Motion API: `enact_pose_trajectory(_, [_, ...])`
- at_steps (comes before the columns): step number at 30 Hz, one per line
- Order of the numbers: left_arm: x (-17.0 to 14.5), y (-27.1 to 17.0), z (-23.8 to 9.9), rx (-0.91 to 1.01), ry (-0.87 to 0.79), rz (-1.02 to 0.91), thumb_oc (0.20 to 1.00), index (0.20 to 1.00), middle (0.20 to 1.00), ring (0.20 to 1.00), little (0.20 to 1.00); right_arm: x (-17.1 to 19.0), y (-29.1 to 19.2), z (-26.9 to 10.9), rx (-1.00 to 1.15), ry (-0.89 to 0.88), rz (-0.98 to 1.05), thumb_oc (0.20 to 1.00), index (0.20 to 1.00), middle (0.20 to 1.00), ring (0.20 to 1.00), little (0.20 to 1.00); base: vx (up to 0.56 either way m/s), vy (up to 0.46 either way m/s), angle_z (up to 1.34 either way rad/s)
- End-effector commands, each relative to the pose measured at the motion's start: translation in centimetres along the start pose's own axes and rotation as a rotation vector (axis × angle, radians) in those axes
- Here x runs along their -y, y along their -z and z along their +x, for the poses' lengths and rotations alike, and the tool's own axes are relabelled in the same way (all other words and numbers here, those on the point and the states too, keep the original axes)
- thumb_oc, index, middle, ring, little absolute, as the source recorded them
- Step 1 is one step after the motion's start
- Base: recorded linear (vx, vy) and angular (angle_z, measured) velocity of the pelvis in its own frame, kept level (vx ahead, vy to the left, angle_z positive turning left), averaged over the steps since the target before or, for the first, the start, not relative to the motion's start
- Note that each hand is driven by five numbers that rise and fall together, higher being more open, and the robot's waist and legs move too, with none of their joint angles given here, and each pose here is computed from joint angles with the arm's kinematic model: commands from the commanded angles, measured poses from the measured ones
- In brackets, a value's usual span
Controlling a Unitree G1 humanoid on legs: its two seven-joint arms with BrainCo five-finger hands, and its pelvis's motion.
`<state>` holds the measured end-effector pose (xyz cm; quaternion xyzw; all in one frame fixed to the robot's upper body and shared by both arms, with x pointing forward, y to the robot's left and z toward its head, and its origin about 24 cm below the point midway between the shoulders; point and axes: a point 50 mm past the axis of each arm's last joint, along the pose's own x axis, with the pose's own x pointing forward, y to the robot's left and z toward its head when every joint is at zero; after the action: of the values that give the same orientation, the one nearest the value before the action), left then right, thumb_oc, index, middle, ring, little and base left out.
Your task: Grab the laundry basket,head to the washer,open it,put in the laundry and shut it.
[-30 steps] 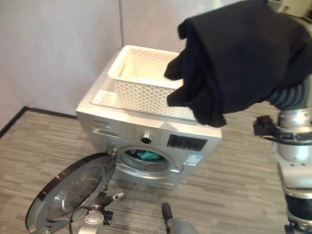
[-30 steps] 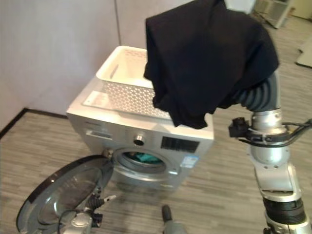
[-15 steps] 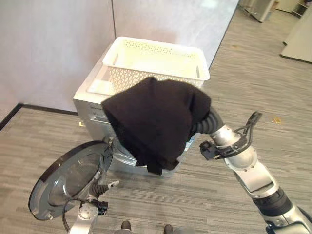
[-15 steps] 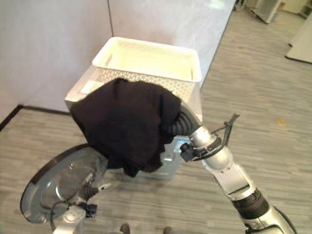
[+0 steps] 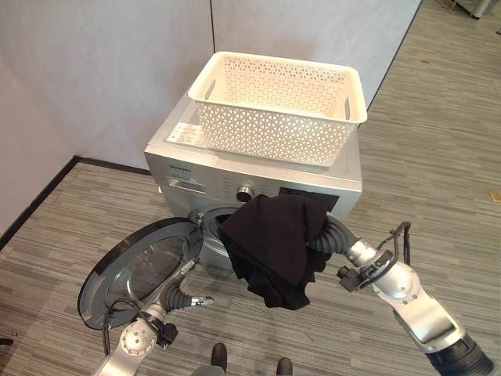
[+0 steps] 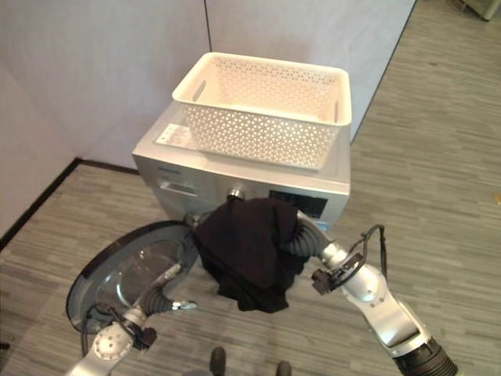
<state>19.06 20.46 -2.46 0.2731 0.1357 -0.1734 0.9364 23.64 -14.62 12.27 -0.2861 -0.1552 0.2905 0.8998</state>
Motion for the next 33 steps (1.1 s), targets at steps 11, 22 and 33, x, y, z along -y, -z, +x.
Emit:
enact_pose_trajectory(11, [0.8, -7.7, 3.1, 0.324, 0.174, -0.017, 1.000, 1.000, 1.000, 1.000, 1.000, 1.3, -1.1, 0.6, 0.076, 0.094, 0.017, 0.200, 0.200, 0.200, 0.200, 0.200, 0.01, -0.013, 0.04])
enact_pose_trajectory(22, [2.0, -9.3, 4.5, 0.335, 0.170, -0.079, 1.000, 1.000, 1.000, 1.000, 1.000, 0.3, 2.1, 0.4, -0.104, 0.156, 0.030, 0.200, 0.200, 0.200, 0.200, 0.200, 0.00, -0.009, 0.07])
enact_pose_trajectory(33, [5.2, -11.7, 6.9, 0.385, 0.252, 0.045, 1.000, 1.000, 1.000, 1.000, 1.000, -2.5, 3.3, 3.4, -0.134, 0.200, 0.263, 0.200, 0.200, 0.200, 0.200, 0.200, -0.02, -0.001, 0.05])
